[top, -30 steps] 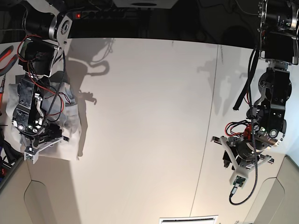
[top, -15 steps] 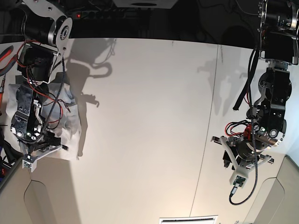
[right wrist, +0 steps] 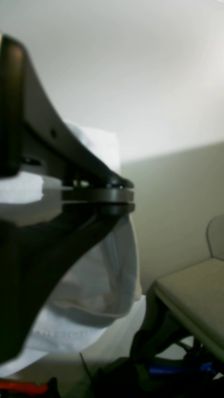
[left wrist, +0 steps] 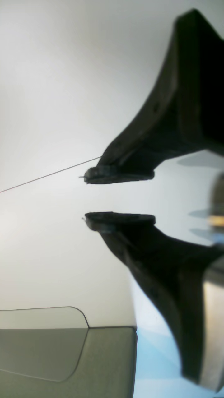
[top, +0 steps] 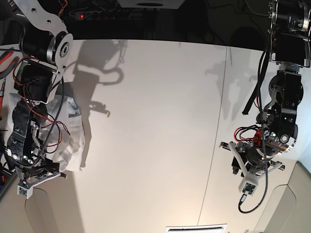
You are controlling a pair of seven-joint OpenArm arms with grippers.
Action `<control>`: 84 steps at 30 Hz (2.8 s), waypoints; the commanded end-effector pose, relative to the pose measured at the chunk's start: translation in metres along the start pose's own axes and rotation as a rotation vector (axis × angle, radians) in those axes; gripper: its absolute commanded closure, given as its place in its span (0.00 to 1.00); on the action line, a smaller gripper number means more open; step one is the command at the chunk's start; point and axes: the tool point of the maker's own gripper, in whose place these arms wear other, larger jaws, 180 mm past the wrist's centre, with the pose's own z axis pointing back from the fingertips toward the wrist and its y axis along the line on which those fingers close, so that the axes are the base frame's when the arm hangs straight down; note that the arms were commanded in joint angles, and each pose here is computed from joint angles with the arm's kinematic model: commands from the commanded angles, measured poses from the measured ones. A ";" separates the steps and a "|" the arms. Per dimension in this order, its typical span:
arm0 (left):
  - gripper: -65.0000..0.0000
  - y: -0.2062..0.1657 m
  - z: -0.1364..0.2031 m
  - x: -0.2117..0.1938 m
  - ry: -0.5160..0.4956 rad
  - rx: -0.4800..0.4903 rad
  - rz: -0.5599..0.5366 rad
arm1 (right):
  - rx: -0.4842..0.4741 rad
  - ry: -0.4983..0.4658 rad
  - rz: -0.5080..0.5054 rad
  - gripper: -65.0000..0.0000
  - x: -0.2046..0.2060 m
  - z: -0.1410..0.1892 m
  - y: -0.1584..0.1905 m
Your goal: Layout the t-shirt on the table in an organized manner, then fold the t-shirt properly
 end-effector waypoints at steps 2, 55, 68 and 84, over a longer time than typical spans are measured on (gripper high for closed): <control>0.70 0.011 0.003 0.019 -0.053 0.024 -0.007 | -0.003 -0.078 -0.002 1.00 0.029 0.004 -0.002; 1.00 0.026 0.114 -0.108 0.083 -0.102 0.267 | 0.005 0.008 0.353 1.00 -0.117 0.204 -0.054; 1.00 -0.011 0.228 -0.221 0.446 -0.341 0.491 | 0.258 0.397 0.359 1.00 -0.225 0.249 -0.043; 1.00 -0.047 0.278 -0.341 0.591 -0.265 0.713 | 0.441 0.775 0.326 1.00 -0.324 0.294 -0.068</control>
